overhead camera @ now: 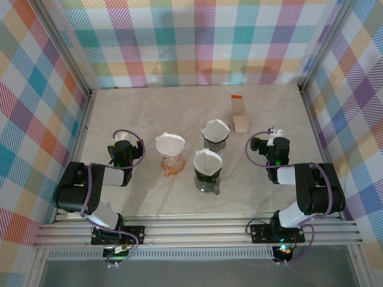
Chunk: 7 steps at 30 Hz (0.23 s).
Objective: Place the coffee filter in the dripper
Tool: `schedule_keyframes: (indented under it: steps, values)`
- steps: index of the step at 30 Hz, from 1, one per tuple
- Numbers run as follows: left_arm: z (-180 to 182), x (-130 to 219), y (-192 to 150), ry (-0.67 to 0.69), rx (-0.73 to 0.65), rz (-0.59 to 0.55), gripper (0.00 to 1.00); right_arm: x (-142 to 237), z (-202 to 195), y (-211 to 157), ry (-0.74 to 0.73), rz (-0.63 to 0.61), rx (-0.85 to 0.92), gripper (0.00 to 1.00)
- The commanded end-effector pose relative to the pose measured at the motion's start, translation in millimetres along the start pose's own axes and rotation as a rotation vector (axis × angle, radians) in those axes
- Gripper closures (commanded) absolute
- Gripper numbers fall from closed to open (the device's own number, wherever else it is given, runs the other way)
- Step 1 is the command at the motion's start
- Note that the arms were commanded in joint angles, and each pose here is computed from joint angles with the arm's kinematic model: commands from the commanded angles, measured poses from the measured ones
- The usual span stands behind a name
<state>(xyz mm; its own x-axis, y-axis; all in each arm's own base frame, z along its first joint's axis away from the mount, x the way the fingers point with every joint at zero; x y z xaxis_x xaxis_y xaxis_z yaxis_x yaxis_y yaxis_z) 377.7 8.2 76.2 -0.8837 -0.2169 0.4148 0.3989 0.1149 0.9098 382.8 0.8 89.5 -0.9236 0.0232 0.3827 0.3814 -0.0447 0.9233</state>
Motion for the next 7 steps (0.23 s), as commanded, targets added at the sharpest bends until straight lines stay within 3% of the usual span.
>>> schedule_keyframes:
  steps: [1, 7]
  values:
    - [-2.4, -0.5, 11.5, -0.017, 0.018, -0.038, 0.0, -0.3, -0.2, 8.1, -0.002, -0.037, -0.003, 0.01]
    - [-2.2, -0.5, 11.3, -0.017, 0.018, -0.037, 0.0, -0.3, -0.1, 7.1, -0.001, -0.035, -0.003, 0.01]
Point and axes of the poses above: each hand's point on the last joint's axis, 136 mm out from that joint toward the fingers, its own x axis back along the fingers, its own z axis along the line the jaws close on, y = z × x, the point moved 1 cm from there along x, back along the fingers, and after that the axes turned 2 degrees about x, right-handed, at the moved point
